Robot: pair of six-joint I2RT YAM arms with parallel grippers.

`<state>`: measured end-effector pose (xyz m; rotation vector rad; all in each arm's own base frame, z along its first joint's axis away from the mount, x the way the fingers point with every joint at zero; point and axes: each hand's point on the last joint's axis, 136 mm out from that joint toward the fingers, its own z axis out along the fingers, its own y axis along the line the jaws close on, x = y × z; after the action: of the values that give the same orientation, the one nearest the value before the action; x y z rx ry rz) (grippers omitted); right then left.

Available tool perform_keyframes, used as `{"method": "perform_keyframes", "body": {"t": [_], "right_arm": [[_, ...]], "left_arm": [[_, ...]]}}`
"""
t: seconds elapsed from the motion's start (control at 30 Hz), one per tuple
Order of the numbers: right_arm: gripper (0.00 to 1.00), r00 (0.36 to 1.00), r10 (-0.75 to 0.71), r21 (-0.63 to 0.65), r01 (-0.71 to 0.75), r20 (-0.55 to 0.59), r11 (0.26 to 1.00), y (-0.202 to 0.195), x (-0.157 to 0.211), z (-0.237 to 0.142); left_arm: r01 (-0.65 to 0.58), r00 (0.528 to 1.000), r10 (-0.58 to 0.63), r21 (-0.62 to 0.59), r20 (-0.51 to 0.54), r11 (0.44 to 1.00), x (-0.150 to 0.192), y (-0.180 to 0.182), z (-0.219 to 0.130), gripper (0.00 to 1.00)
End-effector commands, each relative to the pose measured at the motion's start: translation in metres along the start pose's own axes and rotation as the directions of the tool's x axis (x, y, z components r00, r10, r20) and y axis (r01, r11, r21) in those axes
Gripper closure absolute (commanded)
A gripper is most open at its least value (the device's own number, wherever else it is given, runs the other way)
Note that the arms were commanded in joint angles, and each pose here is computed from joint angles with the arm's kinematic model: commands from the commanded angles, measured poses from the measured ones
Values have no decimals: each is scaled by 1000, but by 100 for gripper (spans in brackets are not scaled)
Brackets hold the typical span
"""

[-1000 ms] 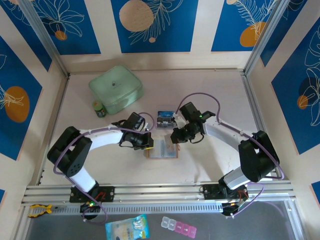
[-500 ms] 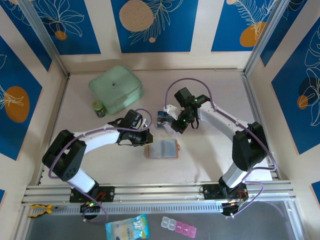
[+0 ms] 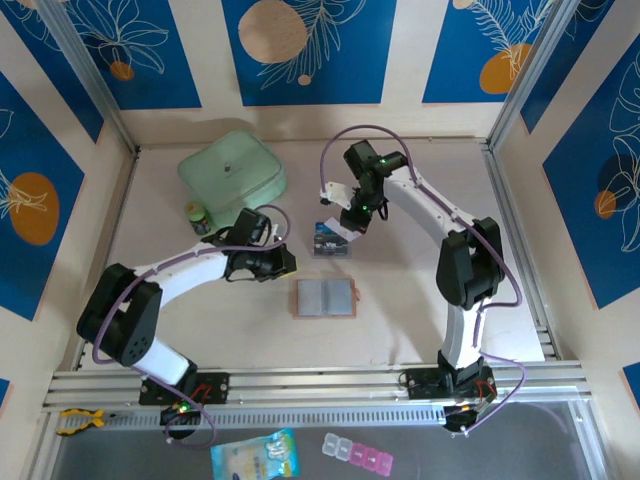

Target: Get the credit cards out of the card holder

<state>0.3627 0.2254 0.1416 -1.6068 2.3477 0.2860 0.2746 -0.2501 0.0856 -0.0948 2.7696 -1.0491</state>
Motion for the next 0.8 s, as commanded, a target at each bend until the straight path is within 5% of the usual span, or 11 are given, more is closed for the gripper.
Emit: {"method": "perform_keyframes", "body": {"t": [0.0, 0.7, 0.77], "right_arm": [[100, 1000, -30, -33, 30, -1, 999, -5, -2, -4], [100, 998, -65, -45, 65, -5, 997, -45, -24, 25], [94, 998, -64, -40, 63, -13, 997, -47, -23, 28]], "left_arm": [[22, 1000, -22, 7, 10, 1000, -9, -6, -10, 87], [57, 998, -57, -2, -11, 998, -25, 4, -7, 88], [63, 998, -64, -5, -12, 998, -25, 7, -6, 89]]}}
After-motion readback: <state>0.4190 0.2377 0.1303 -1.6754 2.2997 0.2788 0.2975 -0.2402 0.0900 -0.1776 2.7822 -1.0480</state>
